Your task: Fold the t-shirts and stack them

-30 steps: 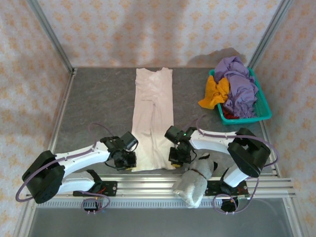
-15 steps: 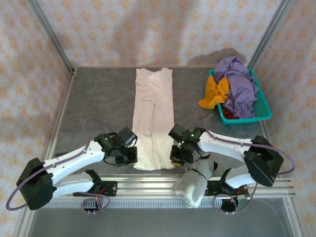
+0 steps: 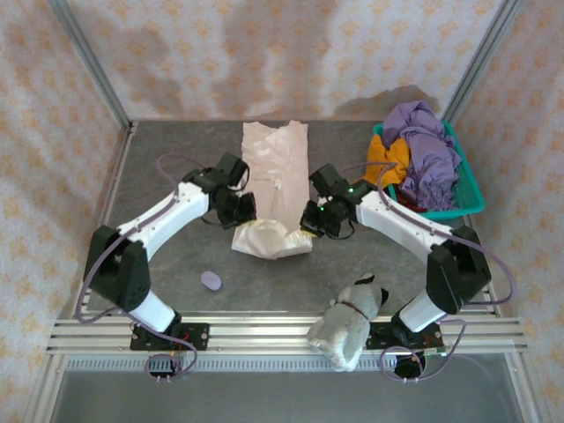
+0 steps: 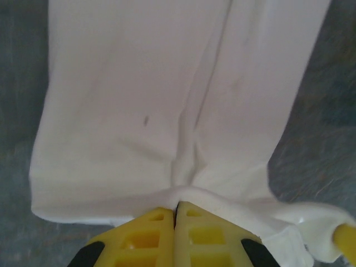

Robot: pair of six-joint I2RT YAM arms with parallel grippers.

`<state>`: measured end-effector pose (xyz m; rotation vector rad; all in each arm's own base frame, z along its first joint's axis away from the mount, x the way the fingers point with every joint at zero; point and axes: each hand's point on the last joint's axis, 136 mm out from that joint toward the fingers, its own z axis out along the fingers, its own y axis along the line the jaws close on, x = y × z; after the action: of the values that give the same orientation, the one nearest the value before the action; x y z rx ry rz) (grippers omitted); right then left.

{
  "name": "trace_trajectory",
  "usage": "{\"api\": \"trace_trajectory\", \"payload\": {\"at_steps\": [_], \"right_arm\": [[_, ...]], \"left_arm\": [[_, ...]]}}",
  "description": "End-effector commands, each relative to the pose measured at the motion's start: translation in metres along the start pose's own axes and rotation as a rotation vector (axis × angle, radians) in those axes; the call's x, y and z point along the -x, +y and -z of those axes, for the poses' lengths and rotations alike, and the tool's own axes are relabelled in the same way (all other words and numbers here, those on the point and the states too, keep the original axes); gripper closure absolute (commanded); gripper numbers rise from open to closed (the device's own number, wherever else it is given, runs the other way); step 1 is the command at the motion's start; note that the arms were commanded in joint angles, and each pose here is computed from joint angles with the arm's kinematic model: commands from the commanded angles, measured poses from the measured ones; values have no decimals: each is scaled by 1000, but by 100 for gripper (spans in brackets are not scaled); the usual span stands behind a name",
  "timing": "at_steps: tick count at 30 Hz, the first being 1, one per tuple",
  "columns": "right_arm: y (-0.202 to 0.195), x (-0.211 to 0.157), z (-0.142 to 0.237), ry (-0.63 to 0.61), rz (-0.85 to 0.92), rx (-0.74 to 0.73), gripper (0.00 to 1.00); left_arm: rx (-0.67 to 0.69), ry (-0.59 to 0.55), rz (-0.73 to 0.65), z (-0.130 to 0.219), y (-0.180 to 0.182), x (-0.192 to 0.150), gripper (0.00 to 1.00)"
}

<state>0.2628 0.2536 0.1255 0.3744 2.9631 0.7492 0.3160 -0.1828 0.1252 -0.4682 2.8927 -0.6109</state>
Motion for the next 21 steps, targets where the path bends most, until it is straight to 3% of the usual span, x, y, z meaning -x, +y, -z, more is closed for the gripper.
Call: {"api": "trace_trajectory", "payload": {"at_steps": [1,9,21], "right_arm": [[1,23,-3,-23,53,-34,100],[10,90,-17,-94,12,-24,100],[13,153,-30,-104,-23,-20,100]], "left_arm": [[22,16,-52,2,7,25,100],[-24,-34,-11,-5,12,91,100],[-69,-38,69,-28,21,144,100]]}}
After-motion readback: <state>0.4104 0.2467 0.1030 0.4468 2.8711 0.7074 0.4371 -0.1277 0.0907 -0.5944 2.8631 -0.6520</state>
